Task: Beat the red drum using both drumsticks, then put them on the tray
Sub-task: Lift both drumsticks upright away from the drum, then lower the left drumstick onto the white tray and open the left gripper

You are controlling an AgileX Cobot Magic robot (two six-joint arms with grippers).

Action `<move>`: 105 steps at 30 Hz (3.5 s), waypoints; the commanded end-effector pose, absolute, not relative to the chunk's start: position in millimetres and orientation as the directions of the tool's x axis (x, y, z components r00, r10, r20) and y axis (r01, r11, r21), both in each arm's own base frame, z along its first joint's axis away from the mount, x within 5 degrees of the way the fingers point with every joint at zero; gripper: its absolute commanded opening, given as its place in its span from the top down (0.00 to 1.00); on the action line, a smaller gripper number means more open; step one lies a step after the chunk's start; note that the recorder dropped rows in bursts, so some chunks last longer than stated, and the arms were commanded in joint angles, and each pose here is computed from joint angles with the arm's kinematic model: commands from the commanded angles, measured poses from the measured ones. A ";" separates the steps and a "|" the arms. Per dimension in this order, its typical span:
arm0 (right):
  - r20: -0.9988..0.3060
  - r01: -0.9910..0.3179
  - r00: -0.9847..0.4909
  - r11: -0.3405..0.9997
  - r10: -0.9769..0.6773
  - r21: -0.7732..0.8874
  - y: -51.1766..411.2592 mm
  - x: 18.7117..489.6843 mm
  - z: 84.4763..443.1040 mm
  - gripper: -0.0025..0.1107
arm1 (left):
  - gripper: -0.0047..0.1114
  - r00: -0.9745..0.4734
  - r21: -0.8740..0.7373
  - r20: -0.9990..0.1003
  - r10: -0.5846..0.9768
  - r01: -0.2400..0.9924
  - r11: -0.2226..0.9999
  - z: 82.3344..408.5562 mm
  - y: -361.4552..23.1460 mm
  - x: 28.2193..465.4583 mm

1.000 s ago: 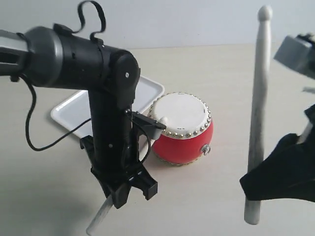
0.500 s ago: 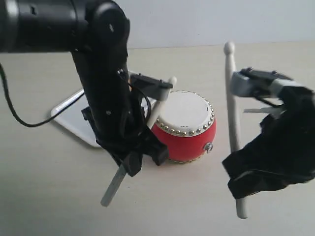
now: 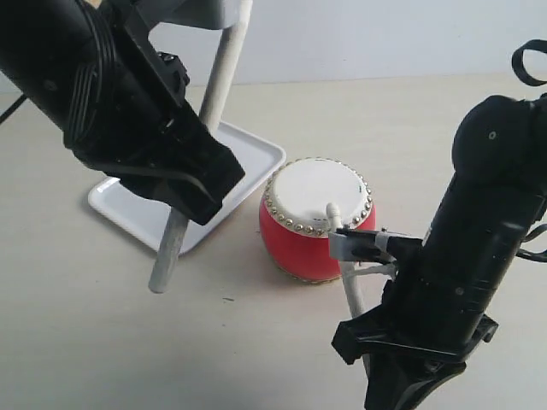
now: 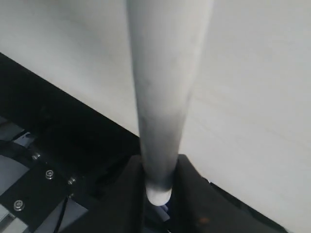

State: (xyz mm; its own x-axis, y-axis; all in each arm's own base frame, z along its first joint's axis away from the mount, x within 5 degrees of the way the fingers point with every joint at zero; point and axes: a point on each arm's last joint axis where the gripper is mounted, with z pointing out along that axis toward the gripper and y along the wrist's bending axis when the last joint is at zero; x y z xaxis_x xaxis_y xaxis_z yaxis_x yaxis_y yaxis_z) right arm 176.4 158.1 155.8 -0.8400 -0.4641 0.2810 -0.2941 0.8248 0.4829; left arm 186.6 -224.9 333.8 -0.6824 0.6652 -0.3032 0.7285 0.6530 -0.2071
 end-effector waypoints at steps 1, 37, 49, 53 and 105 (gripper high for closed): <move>0.206 -0.332 -0.840 0.776 -0.502 0.536 160.6 173.4 188.4 0.98 | 0.96 -0.679 -0.163 -0.320 0.661 0.726 0.668 339.5 -219.8 186.3; -0.246 -0.501 -0.857 0.622 -0.452 0.602 162.3 164.7 309.8 0.98 | 0.96 -0.718 0.030 -0.380 0.583 0.620 0.784 262.6 -126.0 349.8; -0.227 -0.502 -0.854 0.630 -0.467 0.593 160.6 163.4 308.6 0.98 | 0.96 -0.712 0.067 -0.163 0.683 0.683 0.727 193.9 -139.3 419.9; -0.226 -0.500 -0.856 0.631 -0.466 0.594 160.6 163.4 308.6 0.98 | 0.96 -0.696 0.086 -0.173 0.697 0.694 0.715 175.3 -141.4 428.9; -0.212 -0.495 -0.860 0.661 -0.463 0.564 157.8 164.5 306.3 0.98 | 0.95 -0.783 -0.005 -0.199 0.589 0.602 0.799 115.5 -149.0 441.7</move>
